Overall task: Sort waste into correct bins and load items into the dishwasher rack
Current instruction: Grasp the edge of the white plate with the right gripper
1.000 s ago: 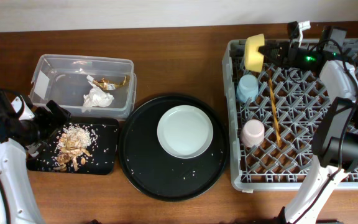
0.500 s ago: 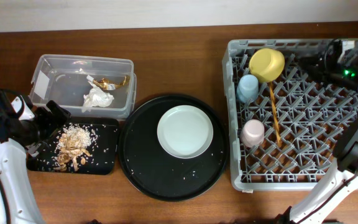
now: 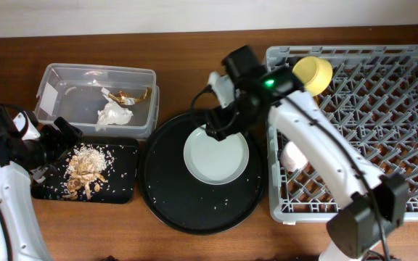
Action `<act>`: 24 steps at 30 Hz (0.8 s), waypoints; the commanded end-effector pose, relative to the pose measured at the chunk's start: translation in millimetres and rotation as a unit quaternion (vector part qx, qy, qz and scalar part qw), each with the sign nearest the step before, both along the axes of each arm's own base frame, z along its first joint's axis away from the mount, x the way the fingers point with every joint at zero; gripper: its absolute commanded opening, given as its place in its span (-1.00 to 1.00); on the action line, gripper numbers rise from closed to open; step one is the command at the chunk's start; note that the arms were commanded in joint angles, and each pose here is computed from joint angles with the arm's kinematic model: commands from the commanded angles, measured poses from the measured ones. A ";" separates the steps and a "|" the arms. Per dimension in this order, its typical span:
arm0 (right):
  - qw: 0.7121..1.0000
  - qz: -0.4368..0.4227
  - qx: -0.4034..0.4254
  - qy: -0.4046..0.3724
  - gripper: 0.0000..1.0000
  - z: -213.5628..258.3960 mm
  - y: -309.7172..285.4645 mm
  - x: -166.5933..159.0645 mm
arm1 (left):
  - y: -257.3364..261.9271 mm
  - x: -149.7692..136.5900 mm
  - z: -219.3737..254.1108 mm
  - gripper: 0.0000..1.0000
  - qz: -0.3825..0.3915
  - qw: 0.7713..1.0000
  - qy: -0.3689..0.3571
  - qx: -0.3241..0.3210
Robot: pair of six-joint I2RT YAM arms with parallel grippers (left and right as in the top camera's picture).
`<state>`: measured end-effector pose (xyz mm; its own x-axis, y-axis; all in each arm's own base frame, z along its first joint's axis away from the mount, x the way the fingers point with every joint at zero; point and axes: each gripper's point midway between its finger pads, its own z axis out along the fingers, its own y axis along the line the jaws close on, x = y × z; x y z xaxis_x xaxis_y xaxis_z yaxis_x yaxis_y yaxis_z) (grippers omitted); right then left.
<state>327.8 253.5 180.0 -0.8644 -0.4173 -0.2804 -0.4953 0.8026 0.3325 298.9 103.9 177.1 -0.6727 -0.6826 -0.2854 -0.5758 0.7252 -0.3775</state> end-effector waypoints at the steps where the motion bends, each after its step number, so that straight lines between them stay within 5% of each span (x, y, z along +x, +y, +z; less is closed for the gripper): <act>1: 0.997 -0.013 -0.069 0.020 -0.24 -38.8 3.0 -1.6 | 0.5 0.0 0.6 0.99 0.002 1.000 -0.001 0.000; 8: 0.991 0.030 -0.097 0.091 -0.23 -100.8 45.7 -42.0 | 0.5 0.0 0.6 0.99 0.002 1.000 -0.001 0.000; 12: 0.990 0.088 -0.092 0.065 -0.22 -145.2 83.5 -77.2 | 0.5 0.0 0.6 0.99 0.002 1.000 -0.001 0.000; 16: 0.988 0.056 -0.144 0.000 -0.22 -185.7 61.6 -62.9 | 0.5 0.0 0.6 0.99 0.002 1.000 -0.001 0.000; 20: 0.991 0.088 -0.089 0.042 -0.21 -172.6 79.4 -80.7 | 0.5 0.0 0.6 0.99 0.002 1.000 -0.001 0.000; 24: 0.994 0.097 -0.041 -0.036 -0.20 -87.9 94.7 -61.2 | 0.5 0.0 0.6 0.99 0.002 1.000 -0.001 0.000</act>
<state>249.8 333.0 32.0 -0.7863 -0.6049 -0.1262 -0.6162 0.7525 0.2325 299.0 104.0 177.2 -0.6728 -0.6823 -0.2859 -0.5754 0.7256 -0.3775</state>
